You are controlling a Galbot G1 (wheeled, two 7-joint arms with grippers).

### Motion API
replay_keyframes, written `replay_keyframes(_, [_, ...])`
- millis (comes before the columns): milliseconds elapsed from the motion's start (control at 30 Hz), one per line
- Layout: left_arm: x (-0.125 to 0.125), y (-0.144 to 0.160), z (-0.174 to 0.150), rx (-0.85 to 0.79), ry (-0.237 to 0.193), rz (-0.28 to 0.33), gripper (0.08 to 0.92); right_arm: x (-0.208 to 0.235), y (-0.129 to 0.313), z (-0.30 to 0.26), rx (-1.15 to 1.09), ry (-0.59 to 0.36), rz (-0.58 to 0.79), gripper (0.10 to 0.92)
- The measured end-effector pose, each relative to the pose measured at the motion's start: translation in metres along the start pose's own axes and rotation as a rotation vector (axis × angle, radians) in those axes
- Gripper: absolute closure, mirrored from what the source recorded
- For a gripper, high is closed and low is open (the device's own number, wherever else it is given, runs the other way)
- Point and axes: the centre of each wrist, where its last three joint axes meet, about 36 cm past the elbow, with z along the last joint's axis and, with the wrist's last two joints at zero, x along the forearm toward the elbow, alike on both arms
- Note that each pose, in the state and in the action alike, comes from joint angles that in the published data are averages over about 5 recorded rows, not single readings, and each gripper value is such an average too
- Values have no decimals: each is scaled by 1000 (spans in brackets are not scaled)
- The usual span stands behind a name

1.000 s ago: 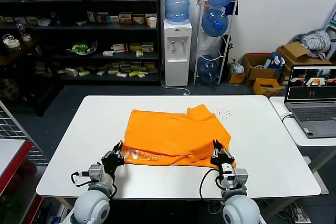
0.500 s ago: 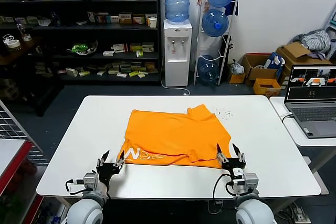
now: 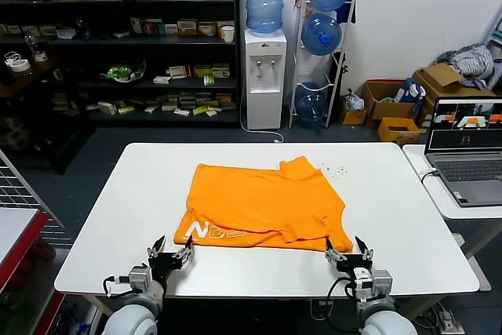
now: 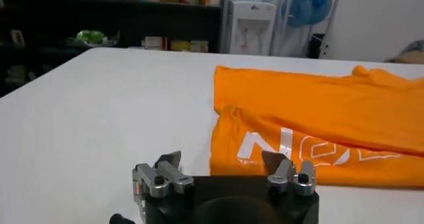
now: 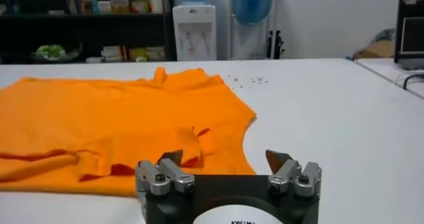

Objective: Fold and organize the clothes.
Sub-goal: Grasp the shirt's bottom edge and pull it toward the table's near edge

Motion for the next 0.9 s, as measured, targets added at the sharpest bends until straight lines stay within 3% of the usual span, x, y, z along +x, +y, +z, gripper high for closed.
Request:
replay_keyframes(300, [-7, -4, 6, -6, 1, -8, 212, -3, 1, 3, -26, 36, -16, 492])
replay_keyframes(733, [-4, -9, 6, -18, -10, -8, 558, 6, -5, 3, -27, 25, -8, 864])
replay_keyframes(900, [1, -9, 3, -21, -18, -16, 723, 13, -9, -1, -25, 21, 1, 899])
